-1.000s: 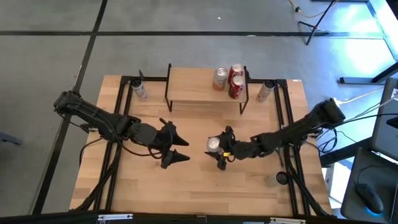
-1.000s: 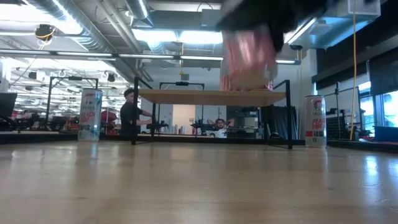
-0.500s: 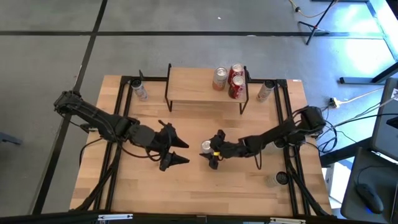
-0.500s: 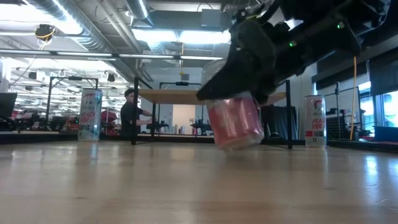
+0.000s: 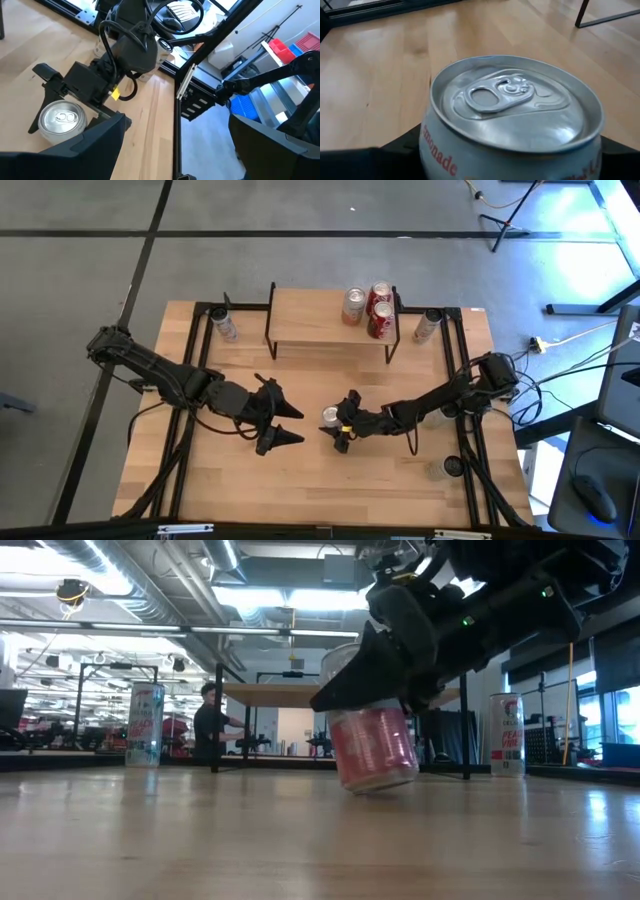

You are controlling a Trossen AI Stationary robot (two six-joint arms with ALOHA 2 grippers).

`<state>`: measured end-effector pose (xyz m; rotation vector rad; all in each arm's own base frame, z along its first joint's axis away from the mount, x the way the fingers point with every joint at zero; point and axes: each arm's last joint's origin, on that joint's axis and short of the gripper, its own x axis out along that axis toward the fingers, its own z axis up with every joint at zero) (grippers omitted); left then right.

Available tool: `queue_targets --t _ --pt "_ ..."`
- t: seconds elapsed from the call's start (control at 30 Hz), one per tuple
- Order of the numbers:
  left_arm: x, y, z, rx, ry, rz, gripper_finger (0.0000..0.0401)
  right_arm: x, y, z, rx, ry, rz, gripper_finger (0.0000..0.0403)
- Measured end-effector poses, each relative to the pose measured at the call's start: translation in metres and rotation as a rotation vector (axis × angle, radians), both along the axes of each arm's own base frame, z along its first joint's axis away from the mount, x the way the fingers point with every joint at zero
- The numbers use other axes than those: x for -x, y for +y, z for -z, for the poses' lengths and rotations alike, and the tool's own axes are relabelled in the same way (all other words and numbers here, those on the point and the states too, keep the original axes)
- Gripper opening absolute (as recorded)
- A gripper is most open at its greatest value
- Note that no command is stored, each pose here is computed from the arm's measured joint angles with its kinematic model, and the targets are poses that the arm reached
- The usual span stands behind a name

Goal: Place canned beverage on shelf
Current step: Put the pink soda can on the shelf aligned with the other pink soda can

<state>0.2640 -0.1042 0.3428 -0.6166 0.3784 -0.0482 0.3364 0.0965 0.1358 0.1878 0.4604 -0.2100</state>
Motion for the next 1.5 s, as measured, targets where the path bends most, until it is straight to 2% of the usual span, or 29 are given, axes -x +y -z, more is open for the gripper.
queue_targets --t 0.23,0.33,0.6,0.87,0.97,1.1,1.2,1.33,1.5 --pt "0.000 0.000 0.000 0.001 -0.001 0.000 0.0348 0.001 0.000 0.004 0.004 0.029 -0.025 0.0347" --pt "0.000 0.000 0.000 -0.001 -0.002 -0.005 0.0347 0.001 0.001 0.004 -0.003 0.031 -0.043 0.0364" --pt "0.000 0.002 0.001 -0.031 -0.004 -0.063 0.0347 0.007 -0.001 -0.019 0.022 0.018 -0.080 0.0365" --pt "-0.005 0.006 0.005 -0.090 -0.001 -0.140 0.0347 0.033 -0.009 -0.072 0.049 0.000 -0.104 0.0366" --pt "-0.017 0.008 0.016 -0.110 0.033 -0.171 0.0347 0.051 -0.013 -0.094 0.028 0.020 -0.152 0.0367" --pt "-0.039 0.014 0.044 -0.144 0.127 -0.209 0.0347 0.076 -0.011 -0.111 -0.070 0.077 -0.225 0.0367" --pt "-0.055 0.021 0.069 -0.173 0.218 -0.227 0.0347 0.087 -0.001 -0.107 -0.077 0.152 -0.252 0.0367" --pt "-0.065 0.031 0.099 -0.208 0.363 -0.273 0.0347 0.093 0.011 -0.084 -0.093 0.214 -0.236 0.0367" --pt "-0.071 0.044 0.122 -0.242 0.457 -0.435 0.0347 0.093 0.012 -0.054 -0.117 0.280 -0.139 0.0367"
